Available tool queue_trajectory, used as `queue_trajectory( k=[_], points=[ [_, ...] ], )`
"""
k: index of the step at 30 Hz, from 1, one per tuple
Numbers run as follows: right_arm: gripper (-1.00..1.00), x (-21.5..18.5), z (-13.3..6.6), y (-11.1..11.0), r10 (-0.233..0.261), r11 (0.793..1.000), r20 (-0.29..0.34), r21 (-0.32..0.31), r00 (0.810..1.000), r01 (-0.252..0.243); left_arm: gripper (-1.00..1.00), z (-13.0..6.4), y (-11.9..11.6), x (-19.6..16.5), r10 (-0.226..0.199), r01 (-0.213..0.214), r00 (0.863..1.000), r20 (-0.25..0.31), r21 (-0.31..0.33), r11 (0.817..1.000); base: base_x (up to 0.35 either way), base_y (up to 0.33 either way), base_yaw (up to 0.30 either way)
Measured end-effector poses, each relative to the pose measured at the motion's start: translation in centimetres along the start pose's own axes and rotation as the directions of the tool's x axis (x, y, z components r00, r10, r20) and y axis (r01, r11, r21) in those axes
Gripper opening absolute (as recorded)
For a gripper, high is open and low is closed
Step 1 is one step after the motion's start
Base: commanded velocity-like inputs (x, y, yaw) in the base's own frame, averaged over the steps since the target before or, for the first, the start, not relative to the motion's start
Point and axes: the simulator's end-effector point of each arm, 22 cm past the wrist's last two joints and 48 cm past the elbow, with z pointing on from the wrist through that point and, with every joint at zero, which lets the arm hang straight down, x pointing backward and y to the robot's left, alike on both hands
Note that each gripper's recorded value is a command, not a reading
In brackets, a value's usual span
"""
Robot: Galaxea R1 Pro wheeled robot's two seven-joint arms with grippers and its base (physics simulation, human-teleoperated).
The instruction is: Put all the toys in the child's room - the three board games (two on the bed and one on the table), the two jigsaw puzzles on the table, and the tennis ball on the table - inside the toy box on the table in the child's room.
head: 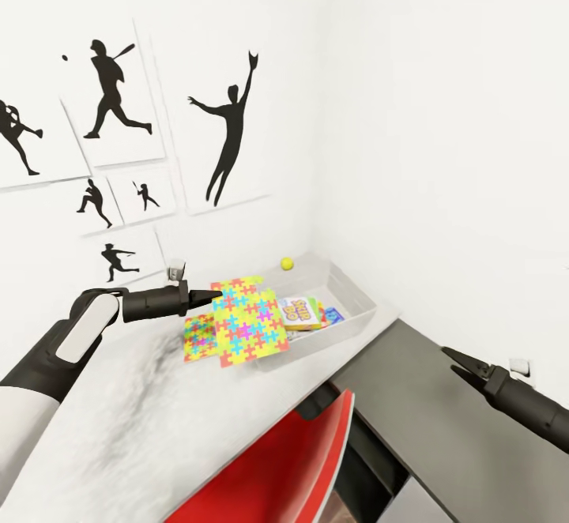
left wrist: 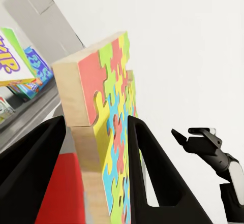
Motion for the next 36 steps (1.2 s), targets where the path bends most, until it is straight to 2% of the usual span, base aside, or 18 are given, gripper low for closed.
queue_trajectory(
  k=[16, 20, 36],
  points=[
    [1.00, 0.16, 0.10, 0.07, 0.004, 1.000, 0.000, -0.003, 1.000, -0.004, -1.00, 0.10, -0.04, 0.09, 0.000, 0.000, 1.000, -0.002, 0.000, 1.000, 0.083, -0.121, 0.044],
    [1.00, 0.15, 0.13, 0.10, 0.004, 1.000, 0.000, -0.004, 1.000, -0.004, -1.00, 0.20, -0.14, 0.11, -0.001, 0.001, 1.000, -0.002, 0.004, 1.000, 0.170, -0.116, 0.199],
    [1.00, 0.18, 0.13, 0.13, 0.004, 1.000, 0.001, -0.006, 1.000, -0.004, -1.00, 0.26, -0.22, 0.09, -0.001, 0.001, 1.000, -0.001, 0.007, 1.000, 0.103, -0.004, 0.025]
  ],
)
